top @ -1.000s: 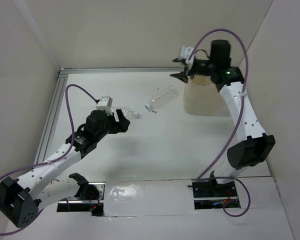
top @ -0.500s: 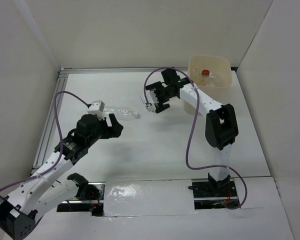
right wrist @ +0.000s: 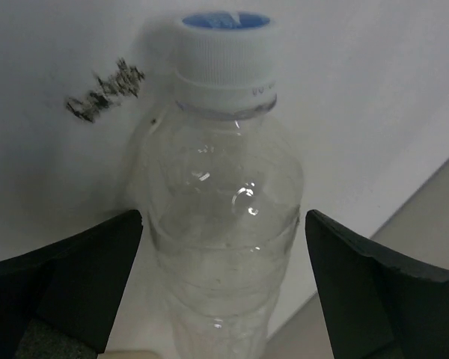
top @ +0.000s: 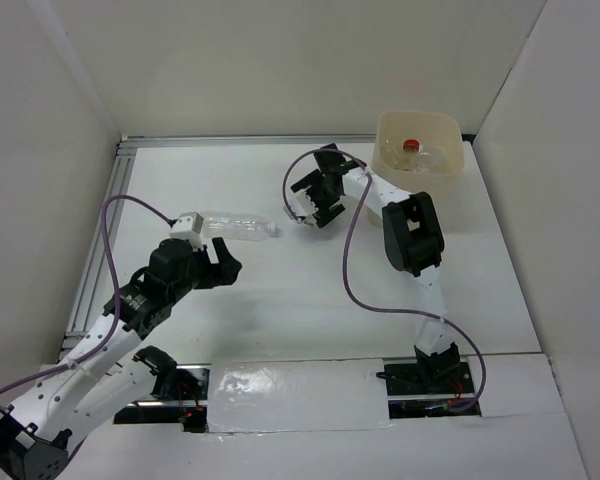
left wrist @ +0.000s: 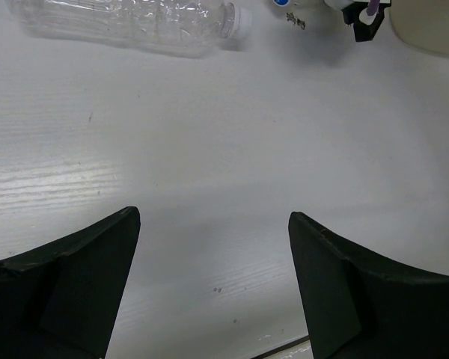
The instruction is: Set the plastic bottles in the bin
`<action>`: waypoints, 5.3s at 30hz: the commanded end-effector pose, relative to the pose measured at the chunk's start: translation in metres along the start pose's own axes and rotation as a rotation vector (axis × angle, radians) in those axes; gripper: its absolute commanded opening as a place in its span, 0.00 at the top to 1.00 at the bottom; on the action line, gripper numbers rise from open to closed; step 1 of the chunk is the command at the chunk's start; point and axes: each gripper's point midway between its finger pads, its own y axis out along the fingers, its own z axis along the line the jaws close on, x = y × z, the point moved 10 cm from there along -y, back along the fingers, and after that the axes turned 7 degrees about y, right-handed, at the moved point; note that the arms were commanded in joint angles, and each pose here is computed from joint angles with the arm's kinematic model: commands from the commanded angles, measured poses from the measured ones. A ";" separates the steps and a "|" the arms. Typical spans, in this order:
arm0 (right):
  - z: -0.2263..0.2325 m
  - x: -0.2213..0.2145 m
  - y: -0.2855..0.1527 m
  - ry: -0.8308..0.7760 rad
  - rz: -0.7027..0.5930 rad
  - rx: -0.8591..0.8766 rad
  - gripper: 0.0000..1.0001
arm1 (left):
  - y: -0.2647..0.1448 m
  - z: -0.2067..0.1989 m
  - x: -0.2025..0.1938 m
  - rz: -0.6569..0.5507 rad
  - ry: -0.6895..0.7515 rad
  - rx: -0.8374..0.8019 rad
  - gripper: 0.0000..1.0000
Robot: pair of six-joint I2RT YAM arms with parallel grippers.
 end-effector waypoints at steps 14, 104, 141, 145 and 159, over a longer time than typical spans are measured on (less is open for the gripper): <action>-0.020 0.071 -0.111 0.118 -0.402 0.022 0.69 | 0.005 0.000 0.008 -0.069 -0.029 0.001 0.07; 0.082 -0.045 -0.374 1.156 -0.798 -0.627 0.00 | 0.188 -0.027 0.062 0.198 -0.654 0.710 0.00; 0.116 -0.030 -0.381 1.254 -0.678 -0.797 0.89 | 0.179 -0.053 0.118 -0.075 -0.345 0.225 0.95; 0.121 -0.032 -0.383 1.298 -0.608 -0.859 0.92 | 0.148 -0.111 0.162 -0.258 -0.100 -0.080 0.95; 0.166 -0.015 -0.372 1.455 -0.495 -0.789 1.00 | 0.133 -0.228 0.251 -0.685 0.191 -0.700 0.89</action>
